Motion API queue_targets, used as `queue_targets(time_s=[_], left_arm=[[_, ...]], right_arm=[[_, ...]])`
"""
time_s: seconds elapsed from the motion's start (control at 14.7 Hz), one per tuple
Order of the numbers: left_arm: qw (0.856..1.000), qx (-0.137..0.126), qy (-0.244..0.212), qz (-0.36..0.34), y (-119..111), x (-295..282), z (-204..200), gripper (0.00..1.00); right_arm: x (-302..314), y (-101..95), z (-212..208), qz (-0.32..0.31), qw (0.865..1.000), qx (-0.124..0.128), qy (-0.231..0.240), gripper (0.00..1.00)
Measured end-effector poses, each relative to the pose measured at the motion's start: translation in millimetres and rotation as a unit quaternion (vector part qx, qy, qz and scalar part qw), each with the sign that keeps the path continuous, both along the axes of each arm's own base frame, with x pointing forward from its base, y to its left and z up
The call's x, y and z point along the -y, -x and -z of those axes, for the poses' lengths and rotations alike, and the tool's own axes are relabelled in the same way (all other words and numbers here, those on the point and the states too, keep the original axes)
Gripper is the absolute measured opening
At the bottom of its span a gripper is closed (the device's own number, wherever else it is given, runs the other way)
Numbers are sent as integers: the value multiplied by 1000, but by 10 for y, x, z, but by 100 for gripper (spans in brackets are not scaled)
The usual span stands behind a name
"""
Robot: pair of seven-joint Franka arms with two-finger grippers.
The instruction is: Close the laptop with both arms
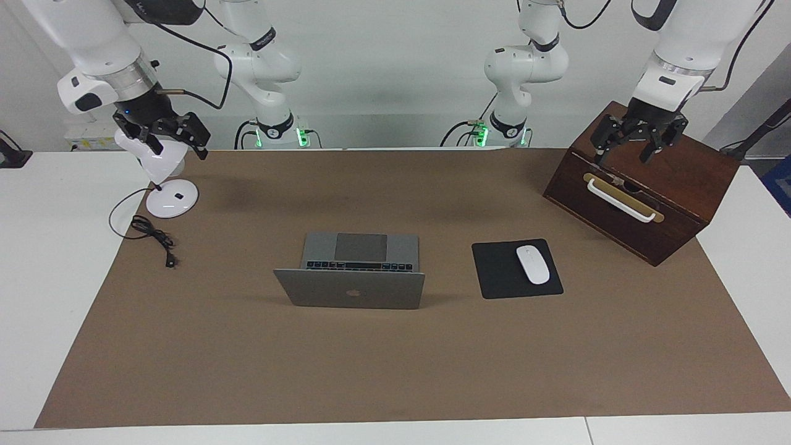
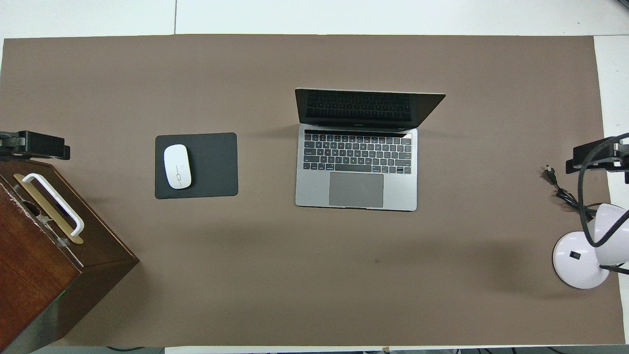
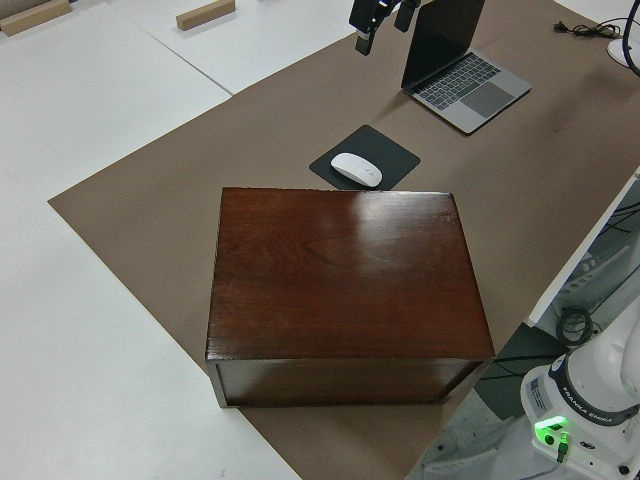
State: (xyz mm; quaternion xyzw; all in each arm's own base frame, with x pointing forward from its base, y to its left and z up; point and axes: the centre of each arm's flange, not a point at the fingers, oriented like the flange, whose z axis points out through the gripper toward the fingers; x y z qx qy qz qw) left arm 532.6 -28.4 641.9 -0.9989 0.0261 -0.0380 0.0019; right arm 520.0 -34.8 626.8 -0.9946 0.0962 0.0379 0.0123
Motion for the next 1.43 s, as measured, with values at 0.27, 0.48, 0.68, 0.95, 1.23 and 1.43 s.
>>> queue_targets(time_s=[0.27, 0.48, 0.68, 0.95, 1.23, 1.43], left_arm=[[1000, -1, 0, 0, 0, -3, 5, 100], [1000, -1, 0, -1, -1, -14, 5, 100], [1000, -1, 0, 0, 0, -5, 5, 100], [1000, 0, 0, 0, -1, 5, 4, 100], [1000, 6, 0, -1, -14, -13, -7, 100], [1000, 11, 1, -1, -22, -12, -16, 99]], right_arm=[[23, -17, -14, 0, 1000, 8, 12, 100], [57, -23, 2, 0, 1000, 9, 27, 100], [57, -22, 30, 0, 1000, 6, 27, 100], [29, -18, 38, -3, 1000, 3, 27, 100], [32, -5, 49, -4, 999, -3, 32, 100], [33, -1, 51, -4, 999, -5, 32, 100]])
